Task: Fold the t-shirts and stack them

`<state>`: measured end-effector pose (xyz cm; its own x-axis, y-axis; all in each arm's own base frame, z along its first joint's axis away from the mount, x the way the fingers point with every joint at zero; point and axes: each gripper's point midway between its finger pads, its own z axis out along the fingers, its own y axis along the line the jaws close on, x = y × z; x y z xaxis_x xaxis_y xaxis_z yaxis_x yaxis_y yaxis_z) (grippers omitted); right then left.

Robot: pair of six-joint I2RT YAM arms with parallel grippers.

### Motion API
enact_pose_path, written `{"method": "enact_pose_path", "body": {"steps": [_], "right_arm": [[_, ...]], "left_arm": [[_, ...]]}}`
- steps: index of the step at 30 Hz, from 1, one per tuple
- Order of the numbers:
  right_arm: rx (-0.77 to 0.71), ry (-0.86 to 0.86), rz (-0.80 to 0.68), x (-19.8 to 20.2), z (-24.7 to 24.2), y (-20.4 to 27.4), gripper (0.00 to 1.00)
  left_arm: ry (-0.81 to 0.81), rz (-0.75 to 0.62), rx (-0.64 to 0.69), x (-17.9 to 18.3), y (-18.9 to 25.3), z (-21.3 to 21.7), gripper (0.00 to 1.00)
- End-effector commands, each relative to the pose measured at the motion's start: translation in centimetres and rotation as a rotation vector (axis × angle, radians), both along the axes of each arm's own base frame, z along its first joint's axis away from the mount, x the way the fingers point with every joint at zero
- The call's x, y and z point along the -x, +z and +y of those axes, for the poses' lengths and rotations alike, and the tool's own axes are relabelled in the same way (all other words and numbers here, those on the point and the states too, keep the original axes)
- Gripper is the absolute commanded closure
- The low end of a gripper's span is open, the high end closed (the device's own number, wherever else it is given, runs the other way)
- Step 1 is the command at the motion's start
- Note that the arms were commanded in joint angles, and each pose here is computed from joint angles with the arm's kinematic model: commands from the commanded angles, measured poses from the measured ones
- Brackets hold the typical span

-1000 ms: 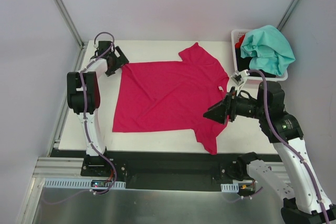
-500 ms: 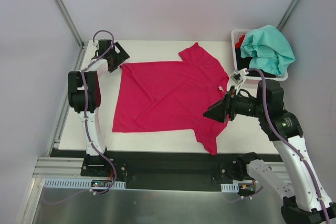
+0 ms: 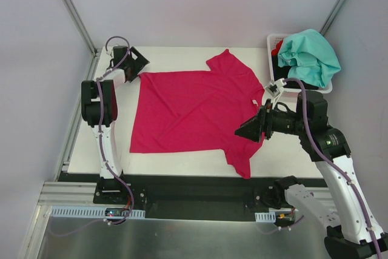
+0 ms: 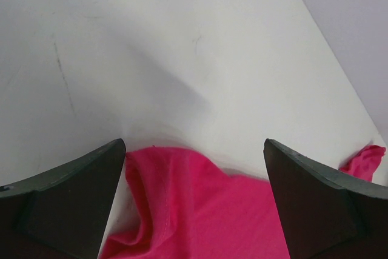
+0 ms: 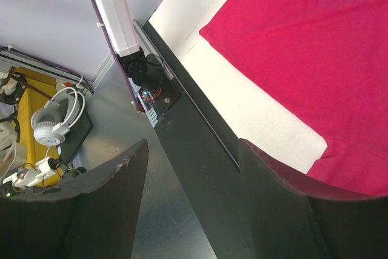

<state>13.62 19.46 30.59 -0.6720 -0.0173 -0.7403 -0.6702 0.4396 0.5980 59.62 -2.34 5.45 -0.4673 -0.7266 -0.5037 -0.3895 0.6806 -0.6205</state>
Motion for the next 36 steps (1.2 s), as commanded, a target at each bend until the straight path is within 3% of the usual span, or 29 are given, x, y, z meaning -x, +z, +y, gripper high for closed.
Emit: {"method": "enact_pose_path", "body": {"steps": [1,5,13,20,27,36], "right_arm": [[0.01,0.012,-0.076,0.2,-0.2,1.6,0.36],[0.023,0.012,-0.066,-0.1,-0.2,1.1,0.36],[0.03,0.019,-0.055,-0.4,-0.1,0.9,0.36],[0.0,0.027,-0.046,-0.6,0.3,0.8,0.36],[-0.01,0.033,-0.064,-0.1,0.3,1.3,0.36],[-0.015,0.035,-0.072,0.1,0.2,1.5,0.35]], "left_arm": [[0.037,-0.041,0.067,-1.8,-0.2,0.8,0.01],[0.06,-0.056,0.158,-2.8,-1.1,0.9,0.01],[0.088,-0.098,0.162,-3.8,-0.3,2.7,0.01],[0.023,-0.216,0.203,-1.7,7.8,1.2,0.01],[-0.017,-0.257,0.253,1.4,11.1,-0.7,0.01],[0.017,-0.09,0.214,3.4,8.4,-1.3,0.01]]}}
